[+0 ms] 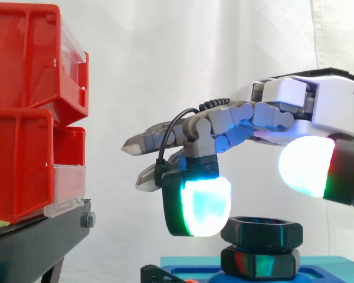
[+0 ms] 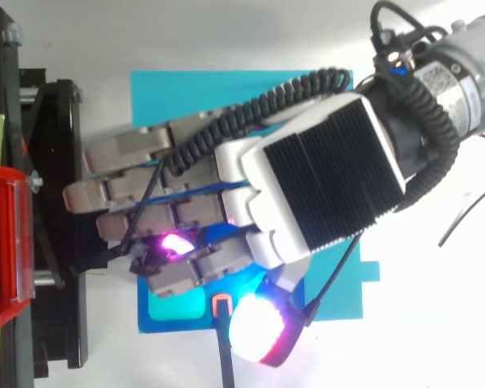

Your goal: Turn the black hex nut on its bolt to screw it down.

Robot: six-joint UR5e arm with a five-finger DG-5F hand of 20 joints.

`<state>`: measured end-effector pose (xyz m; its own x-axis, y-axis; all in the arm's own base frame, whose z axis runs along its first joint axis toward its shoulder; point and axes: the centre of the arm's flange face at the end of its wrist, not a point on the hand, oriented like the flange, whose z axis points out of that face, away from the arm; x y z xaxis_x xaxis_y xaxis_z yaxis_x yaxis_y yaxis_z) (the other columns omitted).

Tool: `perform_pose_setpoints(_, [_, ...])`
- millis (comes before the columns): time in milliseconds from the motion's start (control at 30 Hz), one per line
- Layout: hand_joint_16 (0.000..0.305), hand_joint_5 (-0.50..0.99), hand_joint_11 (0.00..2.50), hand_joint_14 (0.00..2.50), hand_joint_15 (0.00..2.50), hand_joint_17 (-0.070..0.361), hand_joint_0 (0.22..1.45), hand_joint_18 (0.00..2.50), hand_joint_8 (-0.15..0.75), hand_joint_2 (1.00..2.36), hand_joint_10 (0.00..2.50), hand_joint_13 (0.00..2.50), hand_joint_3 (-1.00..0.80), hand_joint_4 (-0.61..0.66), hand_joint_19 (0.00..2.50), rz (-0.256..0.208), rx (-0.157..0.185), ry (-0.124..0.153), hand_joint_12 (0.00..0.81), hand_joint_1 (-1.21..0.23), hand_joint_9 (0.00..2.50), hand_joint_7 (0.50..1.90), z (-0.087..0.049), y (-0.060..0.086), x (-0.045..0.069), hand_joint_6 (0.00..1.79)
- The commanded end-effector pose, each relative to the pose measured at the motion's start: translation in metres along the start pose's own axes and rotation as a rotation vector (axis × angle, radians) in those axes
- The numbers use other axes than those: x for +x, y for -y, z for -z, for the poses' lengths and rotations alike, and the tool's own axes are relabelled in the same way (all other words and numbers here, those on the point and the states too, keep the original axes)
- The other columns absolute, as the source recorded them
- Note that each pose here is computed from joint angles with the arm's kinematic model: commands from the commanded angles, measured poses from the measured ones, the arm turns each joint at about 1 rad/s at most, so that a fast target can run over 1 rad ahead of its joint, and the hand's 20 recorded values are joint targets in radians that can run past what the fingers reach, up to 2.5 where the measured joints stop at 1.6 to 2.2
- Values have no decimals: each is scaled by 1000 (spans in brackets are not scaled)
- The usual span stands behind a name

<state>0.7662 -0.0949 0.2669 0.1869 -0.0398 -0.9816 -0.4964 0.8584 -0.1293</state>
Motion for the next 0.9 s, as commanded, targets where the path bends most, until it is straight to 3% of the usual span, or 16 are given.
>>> perform_pose_setpoints(0, [45,-28,42,0,0,101,450,221,216,1000,0,380,-500,105,140,12,0,20,322,-193,745,1378,-11,-14,5,502])
perform_pose_setpoints(200, [45,-22,51,0,0,100,453,230,216,1000,2,388,-500,117,141,-2,-9,-9,316,-202,771,1409,-14,-25,8,501])
perform_pose_setpoints(400, [44,-13,56,0,0,100,455,225,218,1000,0,388,-500,122,144,1,-11,-11,318,-211,781,1475,-15,-26,8,505])
perform_pose_setpoints(867, [44,-13,57,0,0,99,457,237,217,1000,0,403,-500,128,143,19,-13,-18,316,-233,805,1449,-12,-25,9,528])
